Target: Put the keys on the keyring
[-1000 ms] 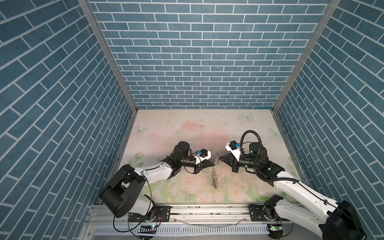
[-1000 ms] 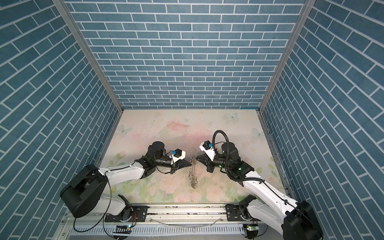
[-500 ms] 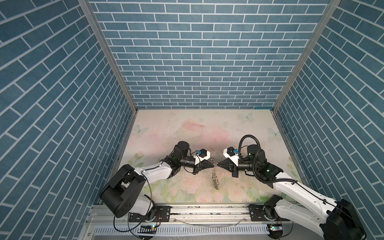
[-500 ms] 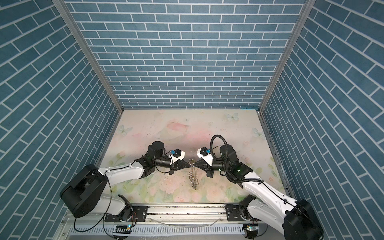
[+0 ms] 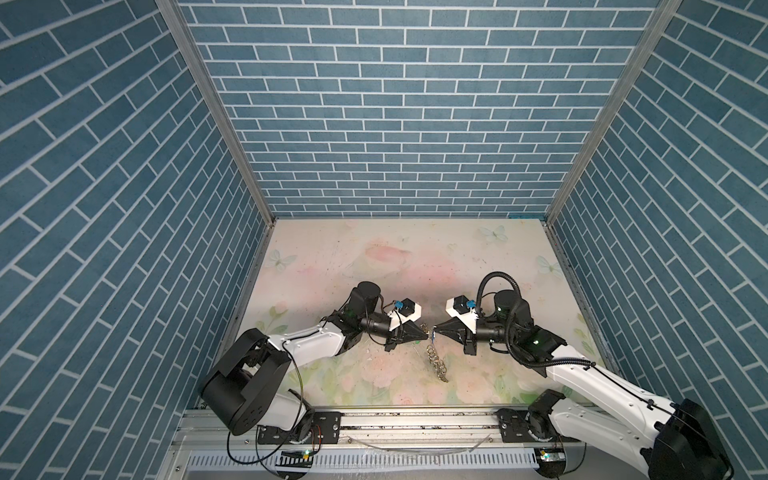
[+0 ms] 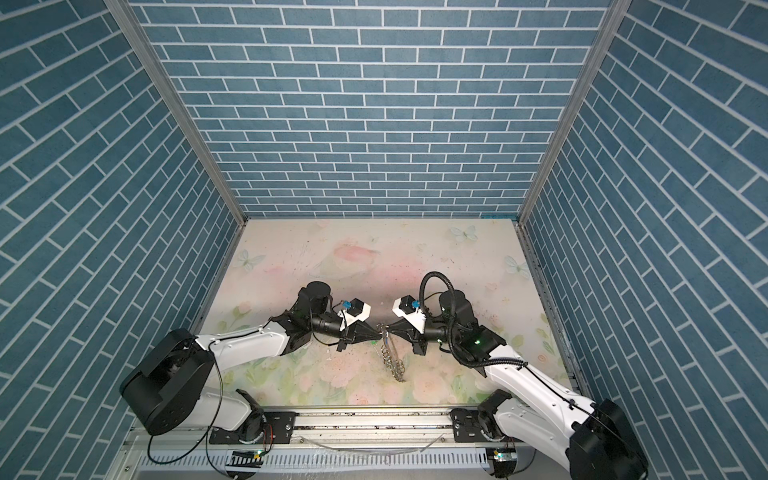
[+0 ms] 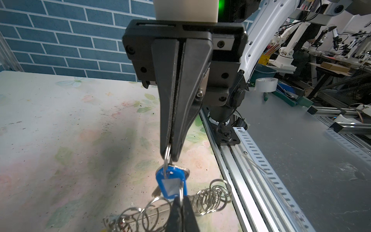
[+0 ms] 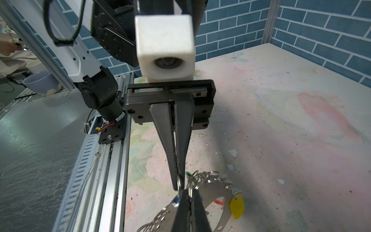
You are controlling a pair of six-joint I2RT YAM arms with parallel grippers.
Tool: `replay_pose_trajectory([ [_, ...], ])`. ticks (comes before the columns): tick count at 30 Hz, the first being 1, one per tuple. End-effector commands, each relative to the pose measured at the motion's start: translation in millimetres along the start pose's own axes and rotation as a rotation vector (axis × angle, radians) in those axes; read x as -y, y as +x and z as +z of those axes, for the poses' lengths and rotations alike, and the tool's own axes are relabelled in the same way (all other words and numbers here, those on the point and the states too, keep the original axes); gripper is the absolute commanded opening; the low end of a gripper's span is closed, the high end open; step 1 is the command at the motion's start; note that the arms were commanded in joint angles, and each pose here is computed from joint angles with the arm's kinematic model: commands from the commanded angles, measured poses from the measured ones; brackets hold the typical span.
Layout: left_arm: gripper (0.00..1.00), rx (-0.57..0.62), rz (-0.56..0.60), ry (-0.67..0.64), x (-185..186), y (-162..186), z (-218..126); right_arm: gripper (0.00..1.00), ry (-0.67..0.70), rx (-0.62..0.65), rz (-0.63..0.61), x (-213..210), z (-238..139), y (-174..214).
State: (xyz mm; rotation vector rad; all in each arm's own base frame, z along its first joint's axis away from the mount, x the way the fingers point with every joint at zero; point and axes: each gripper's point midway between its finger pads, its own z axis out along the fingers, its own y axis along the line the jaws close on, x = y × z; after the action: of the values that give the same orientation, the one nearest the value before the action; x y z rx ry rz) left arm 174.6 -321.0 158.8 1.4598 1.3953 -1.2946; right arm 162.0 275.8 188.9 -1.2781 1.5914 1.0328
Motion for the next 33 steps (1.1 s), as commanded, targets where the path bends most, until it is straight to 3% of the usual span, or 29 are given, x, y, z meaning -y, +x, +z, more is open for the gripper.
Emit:
replay_pose_trajectory([
  [1,0.00,-0.004,0.009,0.031,2,-5,-1,0.00,-0.014,-0.009,-0.075,-5,1,9],
  [18,0.00,-0.035,0.007,0.058,2,-4,-1,0.00,-0.112,0.052,-0.173,-25,-1,8],
  [33,0.00,-0.043,0.008,0.043,0,-3,-1,0.00,-0.145,0.027,-0.156,-24,5,9],
])
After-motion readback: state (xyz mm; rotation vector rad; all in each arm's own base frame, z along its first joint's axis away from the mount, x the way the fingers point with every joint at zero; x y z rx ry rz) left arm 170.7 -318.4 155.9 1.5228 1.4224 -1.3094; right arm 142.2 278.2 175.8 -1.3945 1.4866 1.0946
